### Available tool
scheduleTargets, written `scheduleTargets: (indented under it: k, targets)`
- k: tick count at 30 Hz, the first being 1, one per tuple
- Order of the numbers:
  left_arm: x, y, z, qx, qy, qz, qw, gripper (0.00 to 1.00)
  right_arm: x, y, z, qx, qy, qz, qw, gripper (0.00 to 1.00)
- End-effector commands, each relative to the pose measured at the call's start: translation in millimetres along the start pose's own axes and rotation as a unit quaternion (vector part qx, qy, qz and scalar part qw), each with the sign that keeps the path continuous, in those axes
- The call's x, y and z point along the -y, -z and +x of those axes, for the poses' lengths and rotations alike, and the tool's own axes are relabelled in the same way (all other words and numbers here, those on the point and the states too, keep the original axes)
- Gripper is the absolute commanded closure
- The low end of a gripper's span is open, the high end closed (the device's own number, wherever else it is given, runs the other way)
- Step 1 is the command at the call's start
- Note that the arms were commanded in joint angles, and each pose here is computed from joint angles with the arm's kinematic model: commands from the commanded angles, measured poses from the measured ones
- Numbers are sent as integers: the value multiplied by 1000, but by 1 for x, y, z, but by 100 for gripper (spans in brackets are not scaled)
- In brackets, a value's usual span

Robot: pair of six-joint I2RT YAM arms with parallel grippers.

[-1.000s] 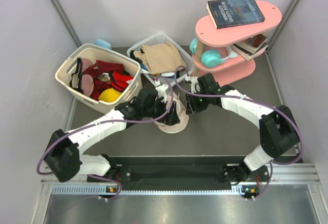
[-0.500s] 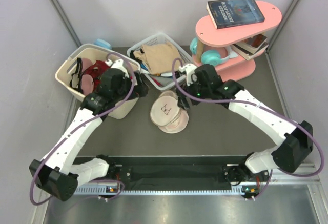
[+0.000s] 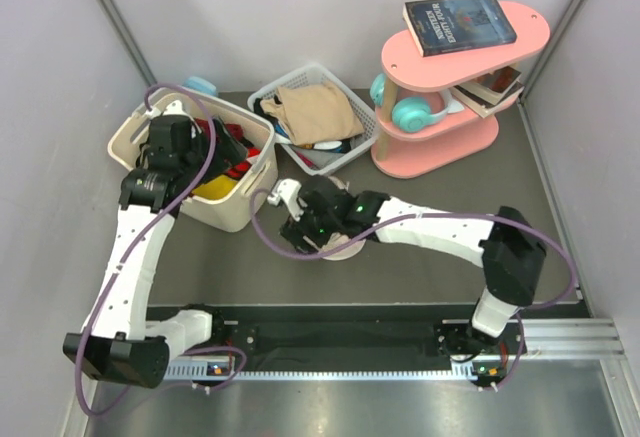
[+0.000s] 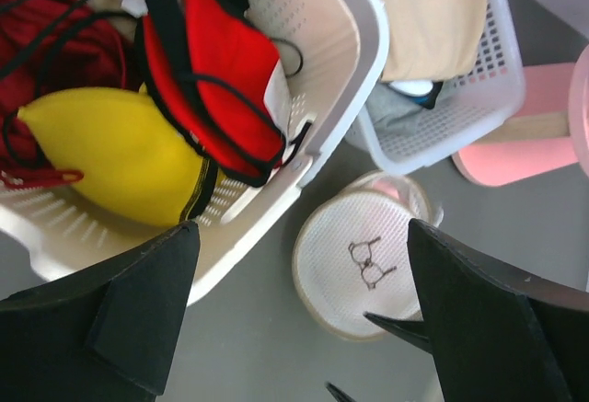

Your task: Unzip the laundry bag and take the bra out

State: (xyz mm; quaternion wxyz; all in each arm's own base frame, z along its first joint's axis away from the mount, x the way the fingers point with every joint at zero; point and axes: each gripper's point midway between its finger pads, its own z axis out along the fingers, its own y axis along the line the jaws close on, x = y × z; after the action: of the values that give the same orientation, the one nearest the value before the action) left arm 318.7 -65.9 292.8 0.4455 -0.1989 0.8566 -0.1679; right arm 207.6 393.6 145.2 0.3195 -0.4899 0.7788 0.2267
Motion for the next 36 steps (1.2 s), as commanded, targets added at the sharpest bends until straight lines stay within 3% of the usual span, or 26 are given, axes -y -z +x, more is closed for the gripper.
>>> scheduleTargets:
  k: [1, 10, 22, 25, 26, 29, 32, 36]
  targets:
    - [-6, 21, 10, -7, 14, 3, 1000, 1, -8, -16, -18, 26, 80, 47, 995, 30]
    - [-13, 29, 24, -19, 25, 6, 999, 1, 3, -47, 11, -27, 152, 131, 979, 36]
    - [-10, 35, 21, -15, 23, 12, 1000, 1, 24, -60, 29, -49, 163, 195, 966, 49]
    - [-11, 37, 20, -12, 20, 10, 1000, 1, 18, -62, 28, -47, 158, 179, 970, 65]
    - [-12, 38, 19, -10, 18, 7, 1000, 1, 18, -61, 27, -46, 153, 176, 971, 77]
    - [-13, 39, 20, -12, 13, 5, 1000, 1, 15, -54, 18, -32, 139, 171, 975, 92]
    - [-14, 37, 21, -18, 7, 6, 1000, 1, 18, -42, 2, -8, 111, 173, 979, 100]
    - [-13, 35, 23, -23, -10, 12, 1000, 1, 35, -6, -30, 37, 47, 182, 982, 100]
